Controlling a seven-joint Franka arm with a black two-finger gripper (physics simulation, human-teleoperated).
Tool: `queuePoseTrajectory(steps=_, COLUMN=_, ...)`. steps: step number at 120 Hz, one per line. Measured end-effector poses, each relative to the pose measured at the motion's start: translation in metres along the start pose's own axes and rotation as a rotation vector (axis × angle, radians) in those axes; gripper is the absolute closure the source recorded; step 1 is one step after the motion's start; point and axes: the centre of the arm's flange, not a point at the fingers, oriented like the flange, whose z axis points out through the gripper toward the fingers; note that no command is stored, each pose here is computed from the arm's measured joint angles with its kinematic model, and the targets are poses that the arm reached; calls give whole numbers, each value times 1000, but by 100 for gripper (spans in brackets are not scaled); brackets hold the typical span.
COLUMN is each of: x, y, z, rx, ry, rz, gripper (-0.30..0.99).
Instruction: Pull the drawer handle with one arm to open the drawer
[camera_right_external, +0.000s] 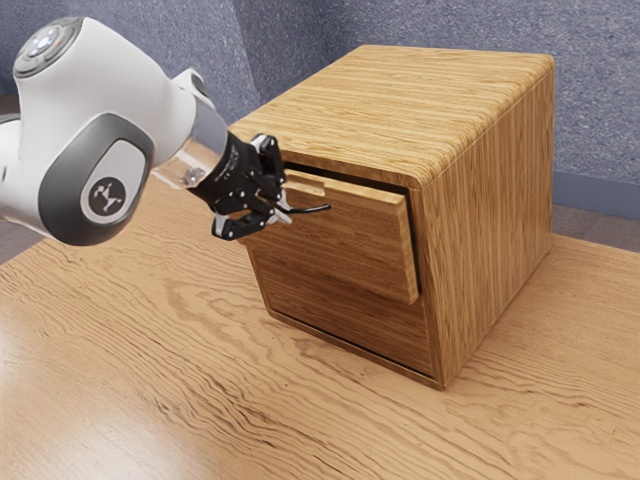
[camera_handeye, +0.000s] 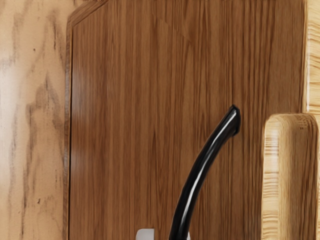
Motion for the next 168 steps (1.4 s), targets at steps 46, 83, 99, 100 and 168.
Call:
queuePoseTrajectory(steps=46, x=-1, y=-14, z=-12, rx=-8, ry=8, rz=-1, gripper=76)
queuePoseTrajectory(steps=83, x=-5, y=-31, z=-22, rx=-10, ry=7, rz=-2, gripper=72)
queuePoseTrajectory(steps=99, x=-5, y=-38, z=-24, rx=-6, ry=2, rz=-9, gripper=71)
queuePoseTrajectory(steps=100, x=-5, y=-39, z=-24, rx=-6, ry=2, rz=-9, gripper=71)
queuePoseTrajectory(steps=168, x=-9, y=-60, z=-32, rx=-4, ry=-18, rz=-18, gripper=70)
